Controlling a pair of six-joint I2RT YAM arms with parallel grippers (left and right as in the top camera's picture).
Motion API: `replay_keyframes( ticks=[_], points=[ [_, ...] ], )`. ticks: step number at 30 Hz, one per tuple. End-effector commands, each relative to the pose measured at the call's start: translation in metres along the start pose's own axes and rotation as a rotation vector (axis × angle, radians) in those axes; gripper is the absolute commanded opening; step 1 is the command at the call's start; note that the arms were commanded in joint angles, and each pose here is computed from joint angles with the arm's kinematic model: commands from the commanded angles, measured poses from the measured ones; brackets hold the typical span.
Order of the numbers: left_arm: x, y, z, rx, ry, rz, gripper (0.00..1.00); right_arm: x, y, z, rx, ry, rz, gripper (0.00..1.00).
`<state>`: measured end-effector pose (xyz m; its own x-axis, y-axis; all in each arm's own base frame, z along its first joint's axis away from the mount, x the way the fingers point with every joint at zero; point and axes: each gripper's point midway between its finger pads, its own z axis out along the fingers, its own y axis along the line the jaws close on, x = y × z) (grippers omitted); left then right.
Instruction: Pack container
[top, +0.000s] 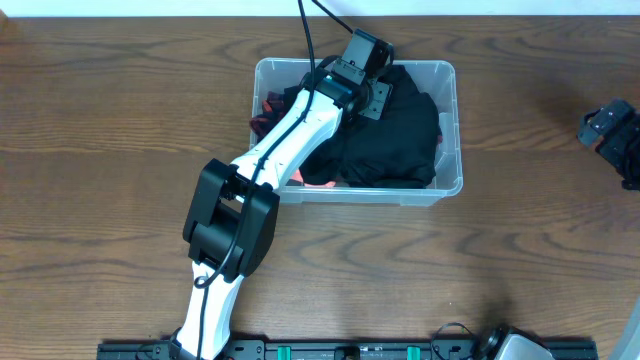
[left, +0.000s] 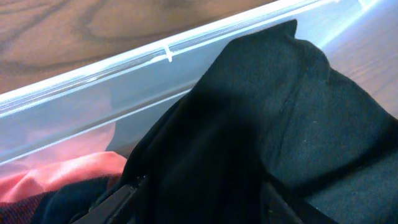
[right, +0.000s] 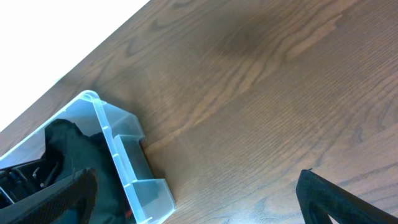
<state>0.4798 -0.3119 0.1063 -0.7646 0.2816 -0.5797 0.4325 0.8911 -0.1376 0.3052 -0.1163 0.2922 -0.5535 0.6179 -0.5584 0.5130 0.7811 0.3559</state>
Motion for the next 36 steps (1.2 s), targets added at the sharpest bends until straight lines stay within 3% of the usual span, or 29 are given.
replay_keyframes(
  ticks=[1,6,13,18,22,27,32,36],
  points=[
    [0.053,-0.004,0.033,0.026,0.173,0.003,0.56,-0.002,-0.001,-0.004,0.0,-0.013,-0.009,0.99],
    [0.054,-0.002,0.024,0.018,0.188,0.001,0.55,-0.002,-0.001,-0.004,0.0,-0.013,-0.009,0.99],
    [-0.005,-0.012,-0.078,0.03,0.004,0.006,0.56,-0.002,-0.001,-0.004,0.0,-0.013,-0.009,0.99],
    [-0.009,0.017,-0.14,-0.104,-0.031,-0.056,0.57,-0.002,-0.001,-0.004,0.0,-0.013,-0.009,0.99],
    [0.029,0.04,-0.147,-0.156,0.12,-0.138,0.57,-0.002,-0.001,-0.004,0.0,-0.013,-0.009,0.99],
    [0.082,0.064,-0.112,-0.204,0.276,-0.172,0.57,-0.002,-0.001,-0.004,0.0,-0.013,-0.009,0.99],
    [0.136,0.097,-0.065,-0.258,0.374,-0.291,0.58,-0.002,-0.001,-0.004,0.0,-0.013,-0.009,0.99],
    [0.152,0.106,-0.053,-0.239,0.412,-0.331,0.57,-0.002,-0.001,-0.004,0.0,-0.013,-0.009,0.99]
  ],
)
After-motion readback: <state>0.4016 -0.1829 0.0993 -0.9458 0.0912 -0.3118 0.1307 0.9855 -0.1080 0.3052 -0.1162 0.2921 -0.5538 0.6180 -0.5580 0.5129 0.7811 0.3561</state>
